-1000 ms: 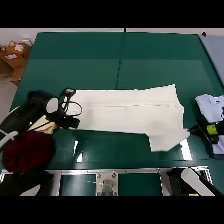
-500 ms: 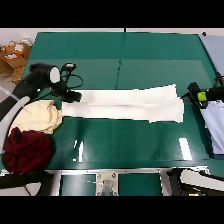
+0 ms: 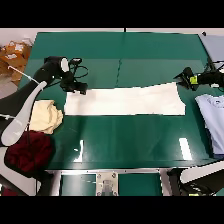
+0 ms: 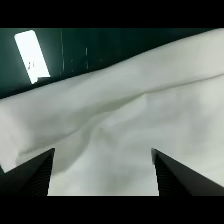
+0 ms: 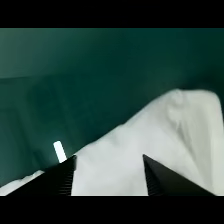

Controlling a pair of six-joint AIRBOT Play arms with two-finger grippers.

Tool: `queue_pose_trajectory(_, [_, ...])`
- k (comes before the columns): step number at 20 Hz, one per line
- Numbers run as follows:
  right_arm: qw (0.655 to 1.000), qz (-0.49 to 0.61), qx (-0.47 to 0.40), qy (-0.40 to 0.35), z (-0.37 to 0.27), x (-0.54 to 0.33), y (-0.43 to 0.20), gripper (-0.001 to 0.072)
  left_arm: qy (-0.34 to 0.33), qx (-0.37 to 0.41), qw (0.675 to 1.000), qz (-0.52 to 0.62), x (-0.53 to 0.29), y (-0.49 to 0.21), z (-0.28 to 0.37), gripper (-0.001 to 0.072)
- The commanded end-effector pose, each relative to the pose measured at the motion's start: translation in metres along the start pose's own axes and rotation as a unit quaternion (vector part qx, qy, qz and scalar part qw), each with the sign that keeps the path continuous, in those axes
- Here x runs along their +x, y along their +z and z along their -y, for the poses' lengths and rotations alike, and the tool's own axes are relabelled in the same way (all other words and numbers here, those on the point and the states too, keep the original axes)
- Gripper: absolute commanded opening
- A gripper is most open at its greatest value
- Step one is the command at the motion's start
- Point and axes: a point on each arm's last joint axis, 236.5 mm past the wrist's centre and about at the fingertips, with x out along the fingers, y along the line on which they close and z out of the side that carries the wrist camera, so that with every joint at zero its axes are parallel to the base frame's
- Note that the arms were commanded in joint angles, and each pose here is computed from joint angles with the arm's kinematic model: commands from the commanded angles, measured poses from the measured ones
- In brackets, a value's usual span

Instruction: Fold the shirts.

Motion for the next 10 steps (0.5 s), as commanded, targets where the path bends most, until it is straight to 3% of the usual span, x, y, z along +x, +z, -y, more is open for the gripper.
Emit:
queue_pose_trajectory(1, [0.998, 0.003, -0.063, -0.022, 0.021, -0.027, 0.022, 0.0540, 0.039, -0.002, 0.999, -0.016, -0.032, 0.006, -0.024, 0.0719])
queue_pose_trajectory(3, [0.997, -0.019, -0.063, -0.041, 0.051, -0.036, 0.016, 0.0548, 0.053, -0.035, 0.998, -0.015, -0.055, 0.010, -0.042, 0.0719])
queue_pose_trajectory(4, [0.997, -0.040, -0.060, -0.039, 0.063, -0.035, 0.008, 0.0609, 0.051, -0.054, 0.997, -0.014, -0.063, 0.011, -0.047, 0.0719])
queue_pose_trajectory(8, [0.987, -0.151, -0.060, -0.014, 0.098, -0.010, -0.039, 0.0611, 0.042, -0.066, 0.996, -0.043, -0.069, -0.002, -0.043, 0.0716])
queue_pose_trajectory(9, [0.983, -0.172, -0.058, -0.004, 0.102, -0.003, -0.049, 0.0610, 0.026, -0.066, 0.996, -0.047, -0.069, -0.004, -0.034, 0.0642])
queue_pose_trajectory(10, [0.981, -0.188, -0.056, 0.011, 0.101, 0.005, -0.057, 0.0610, 0.008, -0.067, 0.997, -0.049, -0.069, -0.004, -0.026, 0.0473])
